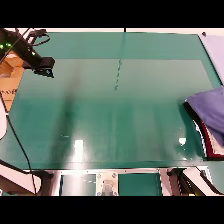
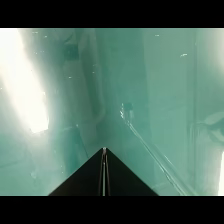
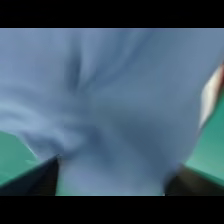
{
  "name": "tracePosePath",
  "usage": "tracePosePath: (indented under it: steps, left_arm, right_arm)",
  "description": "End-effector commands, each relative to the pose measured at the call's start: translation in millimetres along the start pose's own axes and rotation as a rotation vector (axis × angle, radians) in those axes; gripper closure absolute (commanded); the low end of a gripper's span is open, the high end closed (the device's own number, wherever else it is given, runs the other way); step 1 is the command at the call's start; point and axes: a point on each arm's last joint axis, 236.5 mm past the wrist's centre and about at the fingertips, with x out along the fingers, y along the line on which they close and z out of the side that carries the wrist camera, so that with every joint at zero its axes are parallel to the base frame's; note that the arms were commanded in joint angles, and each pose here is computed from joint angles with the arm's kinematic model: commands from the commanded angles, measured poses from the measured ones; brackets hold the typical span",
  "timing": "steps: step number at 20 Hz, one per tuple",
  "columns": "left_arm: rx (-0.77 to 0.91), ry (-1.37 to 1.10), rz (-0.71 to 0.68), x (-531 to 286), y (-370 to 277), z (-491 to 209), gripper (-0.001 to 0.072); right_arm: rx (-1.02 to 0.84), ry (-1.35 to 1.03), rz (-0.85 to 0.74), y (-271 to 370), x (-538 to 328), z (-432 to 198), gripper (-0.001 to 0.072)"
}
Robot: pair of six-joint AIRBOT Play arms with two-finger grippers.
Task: Fold the shirts.
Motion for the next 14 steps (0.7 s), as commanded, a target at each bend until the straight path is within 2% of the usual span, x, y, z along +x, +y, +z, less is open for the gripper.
tracePosePath:
  steps: [1, 4, 8, 9, 10, 11, 12, 14]
  left_arm:
    - [0.001, 0.002, 0.0, 0, 0, -1, 0.0682]
    - [0.001, -0.007, -0.002, 0, -1, 2, 0.0682]
    - [0.002, -0.017, -0.002, 0, -1, 4, 0.0682]
    - [0.004, -0.021, -0.005, -2, -2, 4, 0.0683]
    - [0.013, -0.028, -0.005, -5, -3, 4, 0.0683]
    - [0.016, -0.036, -0.013, -8, -6, 4, 0.0682]
    - [0.021, -0.051, -0.023, -13, -11, 4, 0.0683]
    - [0.037, -0.085, -0.073, -23, -26, 5, 0.0683]
  right_arm:
    - [-0.012, 0.07, -0.171, -44, 12, -19, 0.0003]
    - [0.016, 0.029, -0.173, -40, -2, -7, 0.0004]
    - [-0.02, -0.026, -0.011, 20, -49, 8, 0.0016]
    - [-0.042, -0.05, 0.036, 39, -66, 12, 0.0065]
    - [-0.068, -0.081, 0.107, 64, -82, 16, 0.0263]
    - [-0.117, -0.108, 0.208, 97, -99, 16, 0.062]
    - [-0.166, -0.126, 0.299, 129, -111, 12, 0.0689]
    - [-0.282, -0.126, 0.441, 186, -122, -9, 0.0699]
